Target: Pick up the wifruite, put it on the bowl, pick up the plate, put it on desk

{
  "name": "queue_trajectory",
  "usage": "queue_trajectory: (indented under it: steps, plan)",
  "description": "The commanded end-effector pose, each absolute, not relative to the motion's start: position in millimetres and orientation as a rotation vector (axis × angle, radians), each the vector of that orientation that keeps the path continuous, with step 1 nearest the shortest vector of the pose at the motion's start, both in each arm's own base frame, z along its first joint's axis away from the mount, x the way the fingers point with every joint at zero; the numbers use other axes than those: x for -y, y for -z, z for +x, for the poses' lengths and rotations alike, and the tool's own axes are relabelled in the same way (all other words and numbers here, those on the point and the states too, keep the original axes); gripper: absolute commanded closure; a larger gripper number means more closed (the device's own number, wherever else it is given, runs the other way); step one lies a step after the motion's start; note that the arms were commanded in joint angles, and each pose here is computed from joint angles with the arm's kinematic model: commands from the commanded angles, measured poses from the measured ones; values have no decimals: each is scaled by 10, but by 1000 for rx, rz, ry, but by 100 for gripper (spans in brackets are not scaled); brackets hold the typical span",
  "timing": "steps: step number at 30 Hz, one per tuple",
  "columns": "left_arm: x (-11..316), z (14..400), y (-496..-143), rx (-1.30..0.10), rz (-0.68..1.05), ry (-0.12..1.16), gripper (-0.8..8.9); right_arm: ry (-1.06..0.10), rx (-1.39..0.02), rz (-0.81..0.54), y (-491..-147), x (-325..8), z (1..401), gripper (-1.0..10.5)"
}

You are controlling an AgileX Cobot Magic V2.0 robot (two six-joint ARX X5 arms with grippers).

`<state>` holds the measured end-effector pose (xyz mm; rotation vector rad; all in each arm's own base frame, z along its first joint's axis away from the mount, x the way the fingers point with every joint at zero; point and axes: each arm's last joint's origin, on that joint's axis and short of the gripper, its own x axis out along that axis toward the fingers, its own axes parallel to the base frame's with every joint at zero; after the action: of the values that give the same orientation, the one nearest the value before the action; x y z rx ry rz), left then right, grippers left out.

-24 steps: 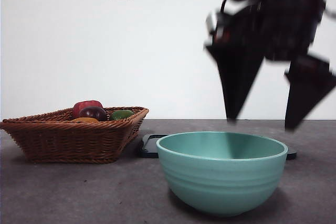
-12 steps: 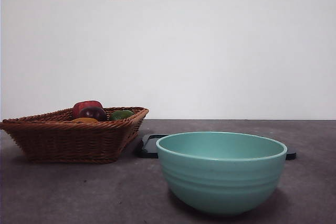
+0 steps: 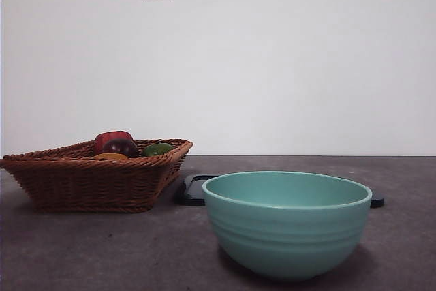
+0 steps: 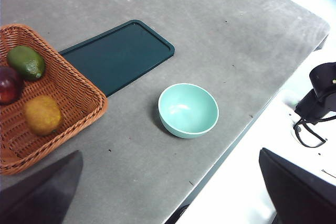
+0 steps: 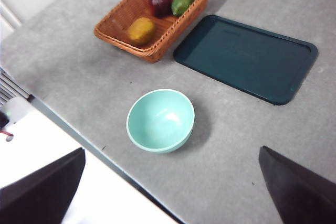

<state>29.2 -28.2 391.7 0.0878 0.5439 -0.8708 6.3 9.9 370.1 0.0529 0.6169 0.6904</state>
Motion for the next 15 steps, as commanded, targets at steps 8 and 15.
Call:
queue_trajectory:
  steps: [8, 15]
  plan:
    - [281, 281, -3957, -515, 97, 887, 252, -707, -544, 80, -3721, 20, -106, 324]
    - [279, 278, -3952, -522, 97, 886, 622, -708, -551, 77, -3715, 22, -109, 685]
